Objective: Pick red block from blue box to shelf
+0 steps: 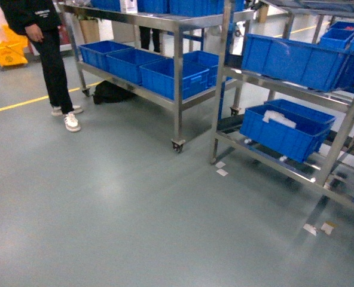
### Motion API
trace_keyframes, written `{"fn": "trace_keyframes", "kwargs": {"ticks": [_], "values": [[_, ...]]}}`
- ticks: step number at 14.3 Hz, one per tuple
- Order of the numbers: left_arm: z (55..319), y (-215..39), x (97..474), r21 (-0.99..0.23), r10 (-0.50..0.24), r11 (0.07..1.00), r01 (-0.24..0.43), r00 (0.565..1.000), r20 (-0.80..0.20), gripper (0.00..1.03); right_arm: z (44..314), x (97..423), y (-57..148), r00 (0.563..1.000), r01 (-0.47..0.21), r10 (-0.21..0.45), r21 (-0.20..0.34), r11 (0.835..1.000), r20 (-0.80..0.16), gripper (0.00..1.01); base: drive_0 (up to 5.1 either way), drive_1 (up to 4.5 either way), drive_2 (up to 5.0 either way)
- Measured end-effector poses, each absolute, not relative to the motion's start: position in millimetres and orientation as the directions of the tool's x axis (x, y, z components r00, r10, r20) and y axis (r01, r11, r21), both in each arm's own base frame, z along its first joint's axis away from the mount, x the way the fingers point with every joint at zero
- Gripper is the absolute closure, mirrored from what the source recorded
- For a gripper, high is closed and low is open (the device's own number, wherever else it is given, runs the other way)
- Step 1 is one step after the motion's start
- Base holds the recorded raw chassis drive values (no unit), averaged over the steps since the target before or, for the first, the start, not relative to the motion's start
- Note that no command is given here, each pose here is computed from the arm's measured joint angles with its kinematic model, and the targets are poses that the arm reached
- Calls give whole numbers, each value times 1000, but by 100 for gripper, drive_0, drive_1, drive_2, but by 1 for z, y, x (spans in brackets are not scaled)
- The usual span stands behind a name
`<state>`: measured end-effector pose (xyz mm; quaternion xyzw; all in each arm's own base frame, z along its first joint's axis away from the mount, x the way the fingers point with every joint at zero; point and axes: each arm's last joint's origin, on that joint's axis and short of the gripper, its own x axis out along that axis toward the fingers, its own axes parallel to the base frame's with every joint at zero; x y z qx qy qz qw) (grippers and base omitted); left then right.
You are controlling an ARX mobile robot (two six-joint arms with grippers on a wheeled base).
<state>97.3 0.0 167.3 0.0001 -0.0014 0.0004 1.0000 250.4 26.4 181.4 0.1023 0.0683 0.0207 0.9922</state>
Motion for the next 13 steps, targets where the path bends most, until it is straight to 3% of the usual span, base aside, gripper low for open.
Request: {"fn": "trace_keyframes", "kwargs": {"ticks": [13], "values": [[167, 0, 97, 0, 1, 1000, -1, 1000, 3, 5, 181, 250, 26, 990, -27, 55, 206, 978, -131, 74, -155, -147, -163]]}}
